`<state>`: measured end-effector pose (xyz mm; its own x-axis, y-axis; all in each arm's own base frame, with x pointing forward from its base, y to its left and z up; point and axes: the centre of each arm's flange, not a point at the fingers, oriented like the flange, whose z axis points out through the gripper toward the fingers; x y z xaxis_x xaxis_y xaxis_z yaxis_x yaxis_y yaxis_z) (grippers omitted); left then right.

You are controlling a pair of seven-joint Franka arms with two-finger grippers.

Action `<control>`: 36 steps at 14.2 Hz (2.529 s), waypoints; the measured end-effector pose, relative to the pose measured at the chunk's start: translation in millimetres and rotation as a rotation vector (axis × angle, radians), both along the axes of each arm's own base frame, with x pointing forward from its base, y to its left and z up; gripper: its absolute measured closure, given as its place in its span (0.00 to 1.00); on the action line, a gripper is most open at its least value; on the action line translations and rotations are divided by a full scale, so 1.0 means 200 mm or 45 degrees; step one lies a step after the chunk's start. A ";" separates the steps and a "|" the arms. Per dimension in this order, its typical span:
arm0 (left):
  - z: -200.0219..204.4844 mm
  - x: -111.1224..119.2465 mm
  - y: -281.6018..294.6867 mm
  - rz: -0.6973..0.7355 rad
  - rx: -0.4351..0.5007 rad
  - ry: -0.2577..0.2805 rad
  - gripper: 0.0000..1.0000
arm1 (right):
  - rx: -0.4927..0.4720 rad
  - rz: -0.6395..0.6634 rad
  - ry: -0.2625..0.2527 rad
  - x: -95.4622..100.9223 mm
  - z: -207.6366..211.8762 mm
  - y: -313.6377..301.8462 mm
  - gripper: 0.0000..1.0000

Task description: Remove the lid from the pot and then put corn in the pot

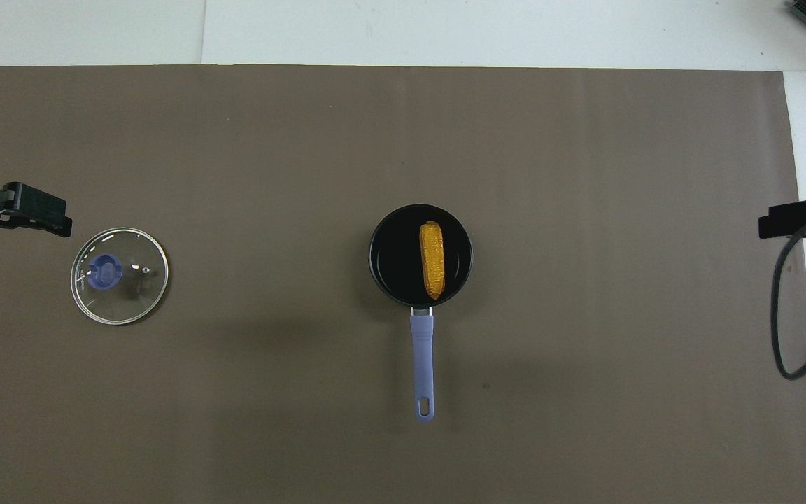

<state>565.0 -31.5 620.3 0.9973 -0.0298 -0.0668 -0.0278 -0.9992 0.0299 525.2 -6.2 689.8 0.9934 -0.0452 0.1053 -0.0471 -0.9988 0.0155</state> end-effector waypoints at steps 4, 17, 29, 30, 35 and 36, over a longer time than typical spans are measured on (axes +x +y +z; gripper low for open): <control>0.00 0.00 0.00 0.000 0.000 0.000 0.00 | 0.002 0.007 0.058 -0.04 0.00 -0.06 0.00; 0.00 0.00 0.00 0.000 0.000 0.001 0.00 | 0.026 0.020 0.132 -0.08 -0.02 -0.03 0.00; 0.00 0.00 0.00 0.000 0.000 0.001 0.00 | 0.025 0.038 0.159 -0.09 -0.03 -0.04 0.00; 0.00 0.00 0.00 0.000 0.000 0.001 0.00 | 0.025 0.038 0.159 -0.09 -0.03 -0.04 0.00; 0.00 0.00 0.00 0.000 0.000 0.001 0.00 | 0.026 0.038 0.158 -0.09 -0.03 -0.04 0.00; 0.00 0.00 0.00 0.000 0.000 0.001 0.00 | 0.026 0.038 0.158 -0.09 -0.03 -0.04 0.00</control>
<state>564.9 -31.5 620.2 0.9973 -0.0298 -0.0677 -0.0278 -0.9992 0.0299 507.1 -14.2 683.9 0.9997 -0.0165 -0.0194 -0.0165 -0.9999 -0.0011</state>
